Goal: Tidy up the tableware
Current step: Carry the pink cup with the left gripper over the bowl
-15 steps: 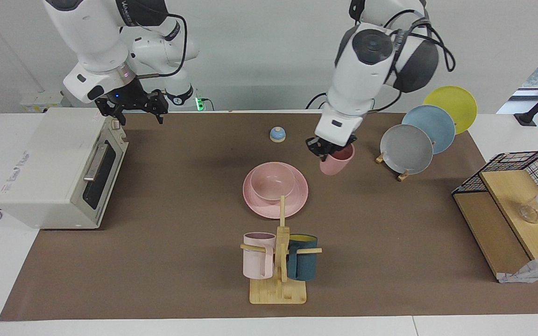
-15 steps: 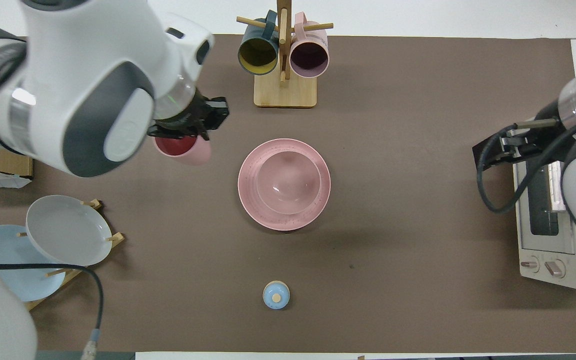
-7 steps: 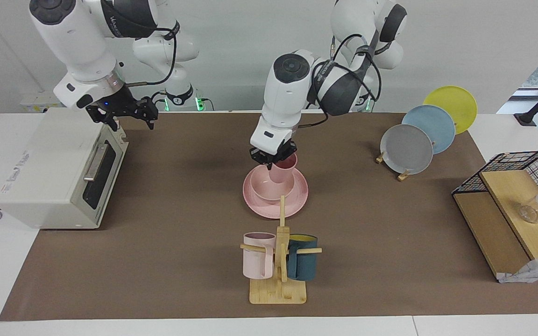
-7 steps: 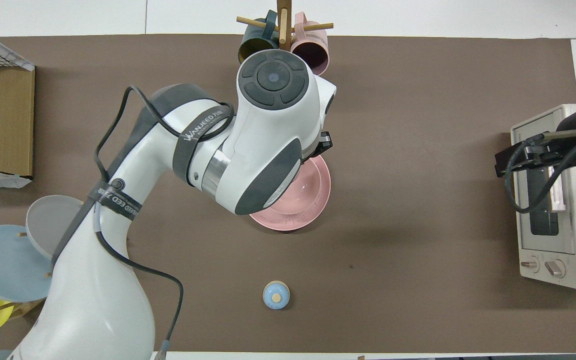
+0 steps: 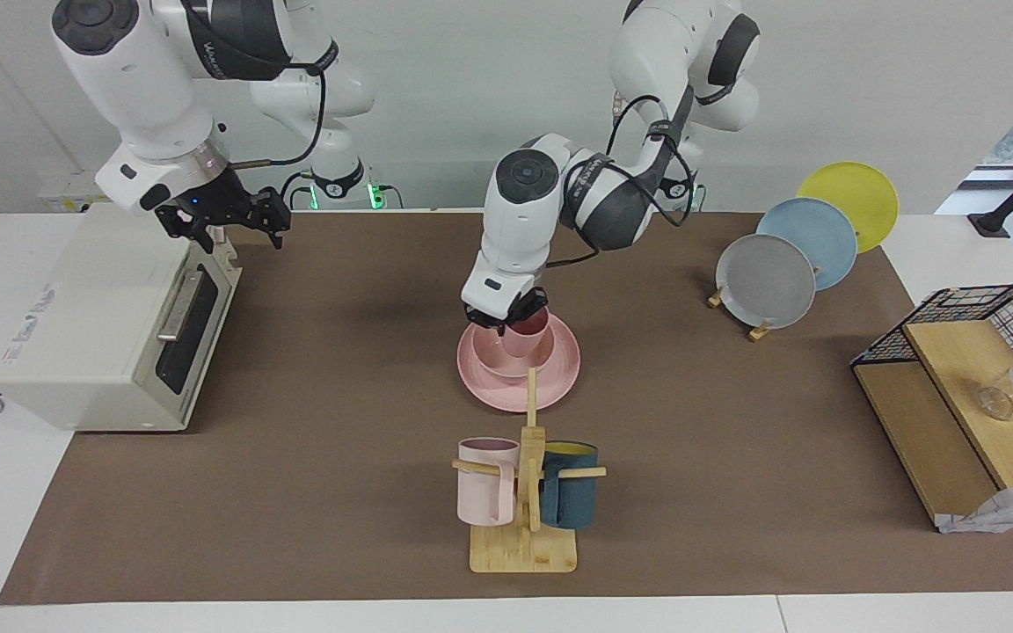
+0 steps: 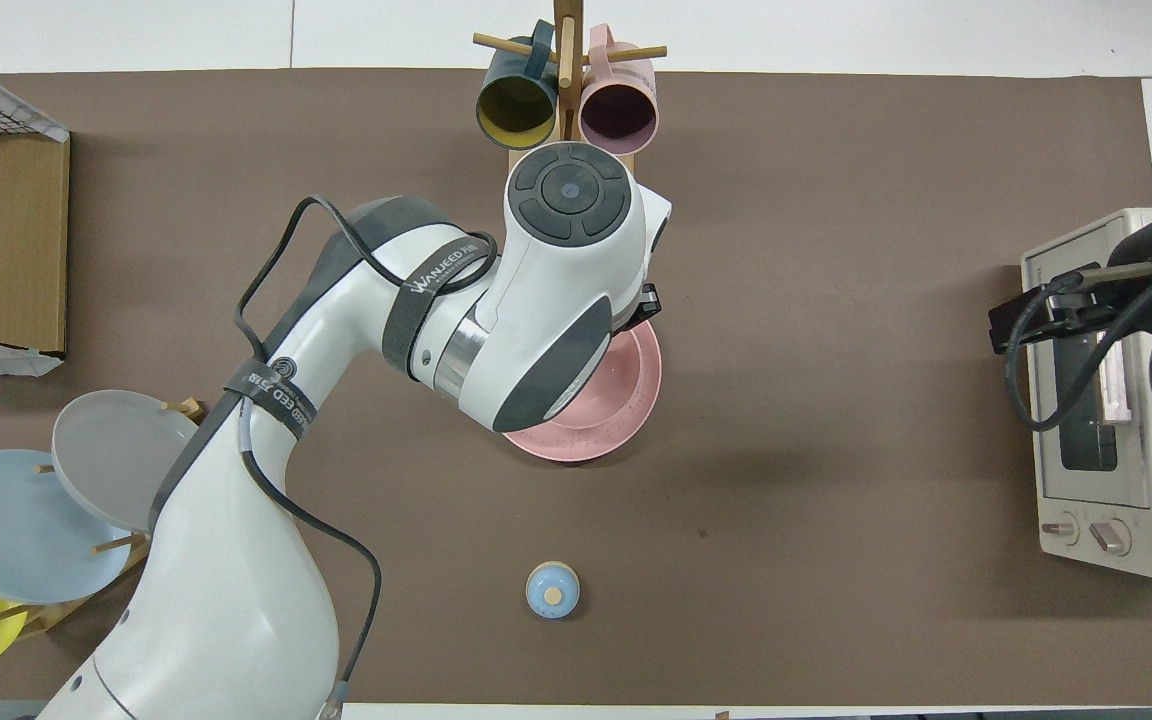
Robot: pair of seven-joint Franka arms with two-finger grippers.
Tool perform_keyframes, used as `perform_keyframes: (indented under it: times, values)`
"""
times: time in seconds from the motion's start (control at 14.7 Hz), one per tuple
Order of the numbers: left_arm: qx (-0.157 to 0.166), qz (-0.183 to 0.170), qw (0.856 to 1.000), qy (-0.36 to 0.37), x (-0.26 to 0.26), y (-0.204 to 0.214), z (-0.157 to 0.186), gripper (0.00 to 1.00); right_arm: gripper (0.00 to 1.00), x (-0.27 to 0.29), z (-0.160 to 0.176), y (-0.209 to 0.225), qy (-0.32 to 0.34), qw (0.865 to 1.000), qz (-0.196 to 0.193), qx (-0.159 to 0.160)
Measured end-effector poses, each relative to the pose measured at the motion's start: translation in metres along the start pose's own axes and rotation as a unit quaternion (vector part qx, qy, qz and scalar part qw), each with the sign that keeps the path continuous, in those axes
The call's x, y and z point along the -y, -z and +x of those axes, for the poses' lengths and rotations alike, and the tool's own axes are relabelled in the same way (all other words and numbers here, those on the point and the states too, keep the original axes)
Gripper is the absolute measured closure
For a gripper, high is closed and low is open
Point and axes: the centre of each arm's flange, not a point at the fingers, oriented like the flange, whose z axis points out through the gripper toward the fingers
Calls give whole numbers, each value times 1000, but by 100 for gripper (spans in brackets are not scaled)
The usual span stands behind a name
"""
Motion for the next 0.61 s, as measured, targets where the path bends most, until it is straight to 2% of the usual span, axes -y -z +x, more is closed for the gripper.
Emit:
perform_keyframes:
  times: [0.2,0.61]
  values:
    - [-1,0,1000,0,1,-22,-2,96,0,0,-1,1,0,1000,0,-1]
    - [-5,2,1000,-3,2,-35,-3,96,0,1,-4,6,3,1000,-1,-6]
